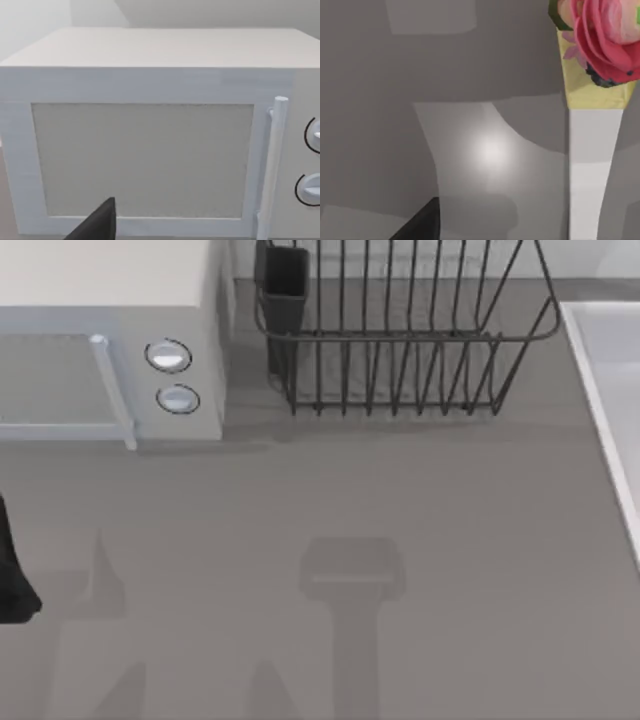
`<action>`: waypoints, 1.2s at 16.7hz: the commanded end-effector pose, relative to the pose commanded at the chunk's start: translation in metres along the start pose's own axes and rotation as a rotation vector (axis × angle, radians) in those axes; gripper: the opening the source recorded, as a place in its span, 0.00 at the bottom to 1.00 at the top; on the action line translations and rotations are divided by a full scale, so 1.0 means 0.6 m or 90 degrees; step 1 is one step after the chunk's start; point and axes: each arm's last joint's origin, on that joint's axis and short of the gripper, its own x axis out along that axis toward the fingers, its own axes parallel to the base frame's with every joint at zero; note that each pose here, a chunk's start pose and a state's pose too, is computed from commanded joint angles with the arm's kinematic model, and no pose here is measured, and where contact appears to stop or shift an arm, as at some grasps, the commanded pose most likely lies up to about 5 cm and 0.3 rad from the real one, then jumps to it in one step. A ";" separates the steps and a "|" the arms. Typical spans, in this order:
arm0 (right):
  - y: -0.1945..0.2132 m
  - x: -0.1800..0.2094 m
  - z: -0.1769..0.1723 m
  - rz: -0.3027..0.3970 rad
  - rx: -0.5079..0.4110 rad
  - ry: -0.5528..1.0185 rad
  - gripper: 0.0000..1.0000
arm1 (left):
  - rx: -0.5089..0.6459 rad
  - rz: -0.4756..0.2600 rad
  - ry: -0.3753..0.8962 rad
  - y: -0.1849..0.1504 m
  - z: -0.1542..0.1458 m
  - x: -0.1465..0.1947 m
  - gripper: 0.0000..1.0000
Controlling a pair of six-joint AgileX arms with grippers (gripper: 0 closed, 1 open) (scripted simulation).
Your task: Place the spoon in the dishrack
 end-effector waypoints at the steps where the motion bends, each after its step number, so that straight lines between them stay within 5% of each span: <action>1: 0.001 0.012 -0.002 0.001 0.000 0.002 1.00 | 0.000 0.000 0.000 0.000 0.000 0.000 1.00; 7: 0.003 0.026 -0.005 0.003 0.000 0.005 1.00 | 0.000 0.000 0.000 0.000 0.000 0.000 1.00; 20: 0.003 0.026 -0.005 0.003 0.000 0.005 0.02 | 0.000 0.000 0.000 0.000 0.000 0.000 1.00</action>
